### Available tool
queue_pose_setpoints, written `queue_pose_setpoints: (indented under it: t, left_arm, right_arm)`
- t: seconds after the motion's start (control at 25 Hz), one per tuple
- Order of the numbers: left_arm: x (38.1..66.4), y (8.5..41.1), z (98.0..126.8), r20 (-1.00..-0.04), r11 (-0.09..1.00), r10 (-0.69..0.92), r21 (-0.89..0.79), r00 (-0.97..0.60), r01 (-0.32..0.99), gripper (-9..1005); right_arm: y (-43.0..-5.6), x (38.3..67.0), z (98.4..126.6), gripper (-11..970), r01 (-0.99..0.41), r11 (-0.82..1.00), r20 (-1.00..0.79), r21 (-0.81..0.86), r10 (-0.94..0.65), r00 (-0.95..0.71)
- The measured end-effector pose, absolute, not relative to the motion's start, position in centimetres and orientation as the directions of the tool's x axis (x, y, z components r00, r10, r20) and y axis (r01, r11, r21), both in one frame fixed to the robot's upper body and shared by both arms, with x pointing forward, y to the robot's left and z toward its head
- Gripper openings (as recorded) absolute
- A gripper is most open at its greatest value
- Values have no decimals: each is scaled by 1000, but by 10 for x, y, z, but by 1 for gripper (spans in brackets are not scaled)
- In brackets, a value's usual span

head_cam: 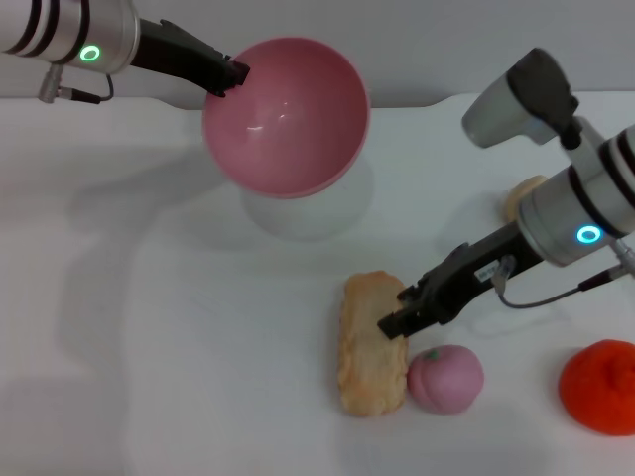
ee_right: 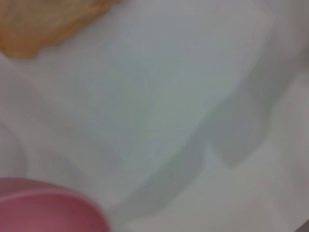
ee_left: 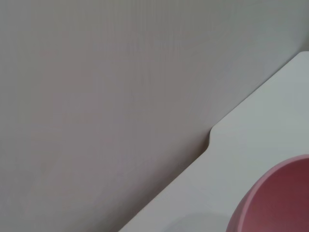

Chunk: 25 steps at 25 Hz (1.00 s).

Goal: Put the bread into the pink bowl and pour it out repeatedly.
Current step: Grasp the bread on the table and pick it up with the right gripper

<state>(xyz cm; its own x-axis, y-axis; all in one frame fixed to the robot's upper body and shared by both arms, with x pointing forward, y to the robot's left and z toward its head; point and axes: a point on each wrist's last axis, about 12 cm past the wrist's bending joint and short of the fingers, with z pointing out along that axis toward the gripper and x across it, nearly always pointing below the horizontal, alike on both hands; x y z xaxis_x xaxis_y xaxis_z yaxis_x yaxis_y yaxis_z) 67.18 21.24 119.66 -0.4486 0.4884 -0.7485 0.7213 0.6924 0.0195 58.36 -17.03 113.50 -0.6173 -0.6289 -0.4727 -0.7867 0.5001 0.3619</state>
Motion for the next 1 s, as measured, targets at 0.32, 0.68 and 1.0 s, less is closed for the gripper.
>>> queue_pose_setpoints:
  t: [0.32,0.68,1.0]
  left_arm:
    - [671,216,1196,-745,696,487,17,-455,717,44]
    - [669,216,1192,-742,692,492,16,-455,722,45]
    - [666,215,1188,-739,687,495,11,-457,727,45]
  right_arm:
    - [-186,587,1144,540,-723,596,-468,349,-558,-686]
    - [-188,585,1135,540,-681,631,-439,371,-527,-728]
    - [-187,584,1122,539,-659,648,-422,381,-512,-748]
